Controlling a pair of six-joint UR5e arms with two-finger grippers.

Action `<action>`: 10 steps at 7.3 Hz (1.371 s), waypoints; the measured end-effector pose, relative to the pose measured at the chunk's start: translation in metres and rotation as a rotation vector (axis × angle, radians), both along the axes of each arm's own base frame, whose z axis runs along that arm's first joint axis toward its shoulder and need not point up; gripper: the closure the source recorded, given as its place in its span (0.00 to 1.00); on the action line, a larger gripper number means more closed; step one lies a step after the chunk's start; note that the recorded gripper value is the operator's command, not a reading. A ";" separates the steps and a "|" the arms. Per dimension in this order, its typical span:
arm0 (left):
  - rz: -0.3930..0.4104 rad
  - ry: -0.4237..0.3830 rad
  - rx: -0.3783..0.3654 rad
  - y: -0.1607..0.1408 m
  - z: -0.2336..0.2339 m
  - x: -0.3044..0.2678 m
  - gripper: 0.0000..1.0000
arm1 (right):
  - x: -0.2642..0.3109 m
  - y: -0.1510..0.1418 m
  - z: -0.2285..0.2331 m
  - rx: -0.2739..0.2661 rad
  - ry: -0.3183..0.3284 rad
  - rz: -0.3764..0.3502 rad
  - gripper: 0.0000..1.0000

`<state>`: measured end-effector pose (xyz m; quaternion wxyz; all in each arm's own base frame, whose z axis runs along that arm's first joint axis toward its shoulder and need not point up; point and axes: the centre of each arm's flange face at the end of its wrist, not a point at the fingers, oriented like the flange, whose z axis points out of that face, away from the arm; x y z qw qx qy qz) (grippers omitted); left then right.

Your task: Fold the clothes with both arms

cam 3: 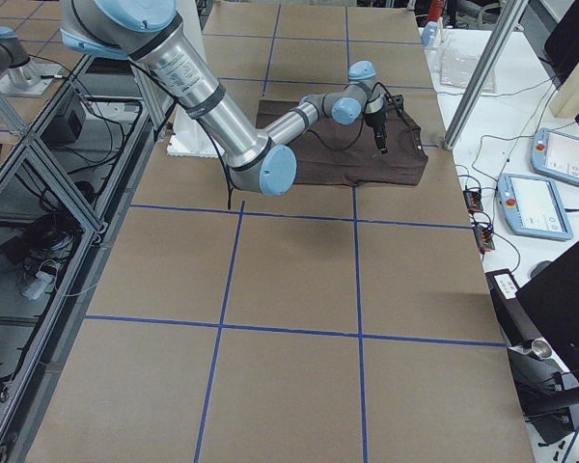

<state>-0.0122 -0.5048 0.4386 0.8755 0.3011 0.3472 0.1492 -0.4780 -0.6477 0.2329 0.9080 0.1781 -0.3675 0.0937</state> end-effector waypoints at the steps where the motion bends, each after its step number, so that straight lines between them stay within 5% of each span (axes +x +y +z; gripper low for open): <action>1: 0.017 0.035 -0.012 -0.016 -0.001 0.034 0.00 | 0.043 -0.011 -0.004 -0.010 -0.020 -0.072 0.00; 2: 0.009 0.087 -0.042 -0.033 -0.001 0.066 0.10 | 0.086 -0.008 -0.004 -0.002 -0.022 -0.128 0.00; 4: -0.046 0.206 -0.144 -0.056 -0.001 0.118 0.49 | 0.158 0.005 0.007 0.022 -0.016 -0.198 0.00; 5: -0.097 0.264 -0.223 -0.066 -0.007 0.149 0.56 | 0.188 0.008 0.019 0.031 -0.027 -0.234 0.00; 7: -0.243 0.350 -0.358 -0.075 -0.028 0.235 0.56 | 0.227 0.014 0.042 0.045 -0.045 -0.284 0.00; 10: -0.356 0.394 -0.448 -0.105 -0.027 0.344 0.60 | 0.237 0.016 0.053 0.046 -0.037 -0.287 0.00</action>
